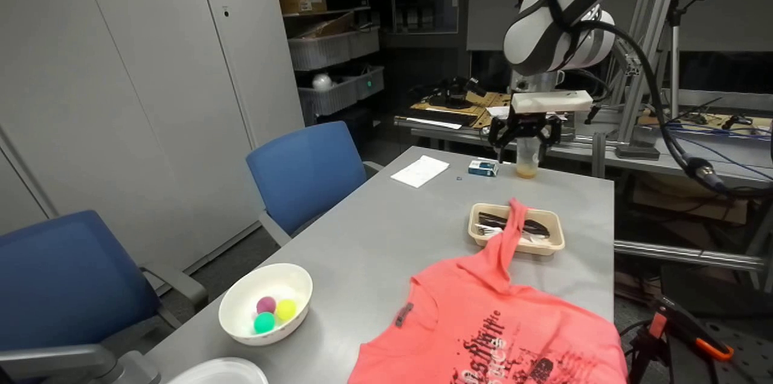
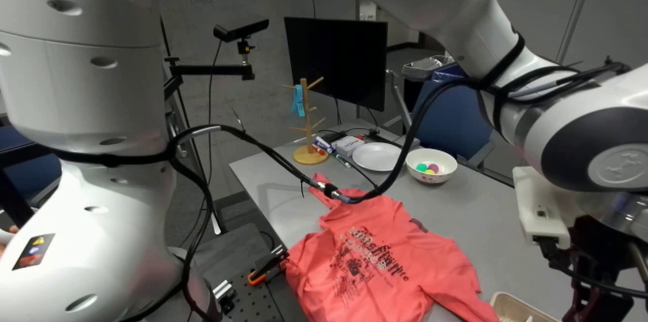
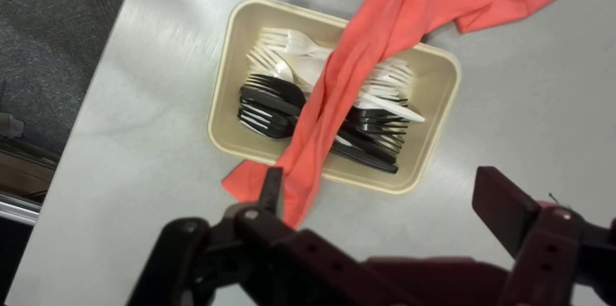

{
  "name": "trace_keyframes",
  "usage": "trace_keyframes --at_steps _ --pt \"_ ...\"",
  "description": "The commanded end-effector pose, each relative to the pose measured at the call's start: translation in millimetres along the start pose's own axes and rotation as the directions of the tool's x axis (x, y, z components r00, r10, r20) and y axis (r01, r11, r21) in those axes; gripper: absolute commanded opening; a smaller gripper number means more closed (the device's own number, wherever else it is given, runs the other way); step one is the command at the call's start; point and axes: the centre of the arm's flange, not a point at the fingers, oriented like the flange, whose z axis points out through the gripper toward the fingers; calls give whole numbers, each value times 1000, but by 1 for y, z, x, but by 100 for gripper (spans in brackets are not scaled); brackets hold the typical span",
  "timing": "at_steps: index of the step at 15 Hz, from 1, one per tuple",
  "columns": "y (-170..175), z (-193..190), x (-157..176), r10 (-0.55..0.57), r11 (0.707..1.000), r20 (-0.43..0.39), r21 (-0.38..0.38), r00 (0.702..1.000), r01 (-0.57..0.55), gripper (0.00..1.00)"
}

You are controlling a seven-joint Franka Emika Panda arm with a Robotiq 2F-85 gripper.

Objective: Fold the right sleeve and then the left sleeve of the sweatshirt, fold the sweatshirt in half from bottom to top

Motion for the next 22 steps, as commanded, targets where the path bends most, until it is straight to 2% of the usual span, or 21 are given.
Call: trace_keyframes --at_steps 1,7,9,14,17,18,22 --pt "0 8 6 14 1000 3 -12 1000 -14 100" --pt "-4 25 20 41 998 2 -40 999 -41 100" --pt "-6 42 25 39 998 11 -55 999 -39 96" --pt "-9 88 37 49 996 48 -80 998 -45 100" --pt "-12 105 48 65 996 46 -72 997 -62 94" --pt "-13 109 54 74 995 45 -63 996 -71 89" --pt "-10 126 72 106 993 49 -51 993 -103 91"
